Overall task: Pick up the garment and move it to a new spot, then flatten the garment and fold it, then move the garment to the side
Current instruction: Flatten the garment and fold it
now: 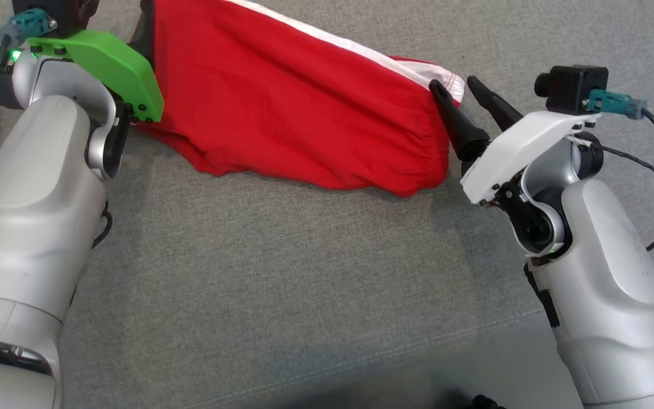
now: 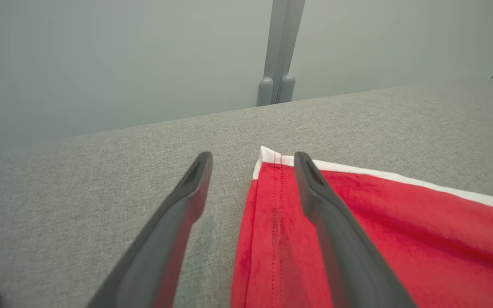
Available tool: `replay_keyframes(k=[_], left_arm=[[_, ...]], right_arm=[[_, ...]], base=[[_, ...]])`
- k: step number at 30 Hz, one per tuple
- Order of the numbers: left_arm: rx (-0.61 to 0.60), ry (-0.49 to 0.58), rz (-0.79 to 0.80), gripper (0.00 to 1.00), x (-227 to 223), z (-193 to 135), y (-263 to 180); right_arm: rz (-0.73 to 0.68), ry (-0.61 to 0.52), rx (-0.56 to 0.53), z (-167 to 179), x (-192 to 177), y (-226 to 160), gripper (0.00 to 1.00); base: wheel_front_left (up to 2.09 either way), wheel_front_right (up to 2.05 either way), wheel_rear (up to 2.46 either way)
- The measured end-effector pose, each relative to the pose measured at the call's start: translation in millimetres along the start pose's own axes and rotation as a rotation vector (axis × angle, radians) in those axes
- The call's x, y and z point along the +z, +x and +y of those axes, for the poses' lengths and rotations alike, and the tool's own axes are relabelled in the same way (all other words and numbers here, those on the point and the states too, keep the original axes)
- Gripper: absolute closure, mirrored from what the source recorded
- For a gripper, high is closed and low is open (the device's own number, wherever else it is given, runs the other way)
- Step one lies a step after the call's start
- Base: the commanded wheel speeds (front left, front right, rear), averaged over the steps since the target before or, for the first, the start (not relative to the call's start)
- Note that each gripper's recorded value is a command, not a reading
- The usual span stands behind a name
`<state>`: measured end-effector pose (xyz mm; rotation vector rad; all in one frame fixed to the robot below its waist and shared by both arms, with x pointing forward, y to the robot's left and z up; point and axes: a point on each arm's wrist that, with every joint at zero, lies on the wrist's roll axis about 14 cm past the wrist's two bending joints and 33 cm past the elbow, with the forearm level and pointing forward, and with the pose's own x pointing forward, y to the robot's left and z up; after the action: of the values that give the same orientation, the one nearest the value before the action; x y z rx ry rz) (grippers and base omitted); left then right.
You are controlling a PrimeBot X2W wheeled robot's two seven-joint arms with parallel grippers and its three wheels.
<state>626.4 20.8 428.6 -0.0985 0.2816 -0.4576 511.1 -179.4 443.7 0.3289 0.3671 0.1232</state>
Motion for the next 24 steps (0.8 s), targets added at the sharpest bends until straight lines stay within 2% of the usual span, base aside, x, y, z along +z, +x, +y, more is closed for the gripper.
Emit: replay_keyframes(k=[4, 10, 17, 21, 24], left_arm=[[0.011, 0.019, 0.01, 0.0, -2.6, 3.9, -12.0], [0.029, 0.043, 0.032, 0.0, -9.9, 7.5, -34.5], [0.054, 0.08, 0.087, 0.0, -22.4, 12.1, -57.9], [0.057, 0.086, 0.151, 0.0, -38.1, 9.9, -68.3], [0.052, 0.088, 0.182, 0.0, -46.1, 6.2, -71.5]], right_arm=[[-0.042, -0.003, -0.024, -6.0, 3.2, -14.7, 0.0], [-0.191, -0.037, -0.065, -11.8, 20.8, -46.7, 0.0], [-0.377, -0.139, -0.058, 5.5, 35.6, -88.0, 0.0], [-0.447, -0.181, -0.045, 16.9, 33.4, -110.5, 0.0], [-0.439, -0.179, -0.074, 10.7, 21.6, -124.8, 0.0]], base=[[0.0, 0.0, 0.0], [0.0, 0.0, 0.0], [0.0, 0.0, 0.0], [0.0, 0.0, 0.0], [0.0, 0.0, 0.0]])
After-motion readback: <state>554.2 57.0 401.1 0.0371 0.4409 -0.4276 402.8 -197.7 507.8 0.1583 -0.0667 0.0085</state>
